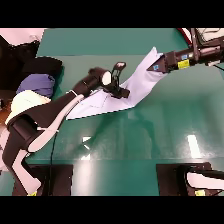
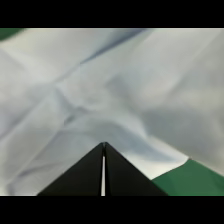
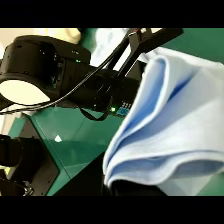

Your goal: Fold the shirts.

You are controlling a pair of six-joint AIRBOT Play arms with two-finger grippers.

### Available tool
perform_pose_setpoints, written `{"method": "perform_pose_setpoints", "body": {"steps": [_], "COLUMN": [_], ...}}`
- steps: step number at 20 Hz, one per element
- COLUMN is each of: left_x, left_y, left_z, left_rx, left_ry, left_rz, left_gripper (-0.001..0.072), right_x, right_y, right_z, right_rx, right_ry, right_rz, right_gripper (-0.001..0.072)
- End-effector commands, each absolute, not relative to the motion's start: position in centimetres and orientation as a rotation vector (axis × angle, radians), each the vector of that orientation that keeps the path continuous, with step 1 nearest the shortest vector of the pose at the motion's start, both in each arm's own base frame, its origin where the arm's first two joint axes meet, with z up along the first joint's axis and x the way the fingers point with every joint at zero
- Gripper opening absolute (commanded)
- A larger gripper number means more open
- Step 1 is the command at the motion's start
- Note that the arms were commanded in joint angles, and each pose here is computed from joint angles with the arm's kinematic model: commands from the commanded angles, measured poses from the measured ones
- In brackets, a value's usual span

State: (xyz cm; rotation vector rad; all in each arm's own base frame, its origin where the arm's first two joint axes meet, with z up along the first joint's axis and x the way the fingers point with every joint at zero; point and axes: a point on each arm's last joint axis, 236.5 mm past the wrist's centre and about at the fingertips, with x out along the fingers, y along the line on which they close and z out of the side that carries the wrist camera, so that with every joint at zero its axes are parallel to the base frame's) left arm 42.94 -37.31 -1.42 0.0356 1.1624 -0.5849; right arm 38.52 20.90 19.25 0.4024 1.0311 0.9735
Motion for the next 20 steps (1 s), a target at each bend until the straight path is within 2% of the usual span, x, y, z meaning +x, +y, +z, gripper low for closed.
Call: {"method": "perform_pose_setpoints", "body": {"steps": [1, 5, 10, 15, 19, 20], "left_x": [45.6, 47.0, 44.0, 39.9, 38.2, 38.0], "left_y": [-31.1, -20.3, -9.2, -4.9, -4.5, -4.4], "left_z": [4.5, 13.5, 23.4, 29.0, 28.3, 28.1], "left_rx": [0.190, 0.221, 0.155, 0.116, 0.136, 0.136], "left_ry": [1.059, 0.949, 0.826, 0.732, 0.793, 0.807], "left_rz": [-0.482, -0.293, -0.108, -0.031, -0.033, -0.032], "left_gripper": [0.0027, 0.0027, 0.0028, 0.0027, 0.0028, 0.0028], "right_x": [38.2, 37.7, 37.4, 37.9, 37.1, 36.1], "right_y": [24.3, 30.2, 39.9, 47.1, 50.7, 51.9], "right_z": [21.1, 21.8, 20.4, 14.4, 8.1, 7.3], "right_rx": [0.367, 0.305, 0.273, 0.312, 0.313, 0.299], "right_ry": [1.004, 0.988, 0.938, 0.965, 1.048, 1.064], "right_rz": [1.035, 1.148, 1.255, 1.248, 1.243, 1.275], "right_gripper": [0.0010, 0.0010, 0.0010, 0.0012, 0.0022, 0.0191]}}
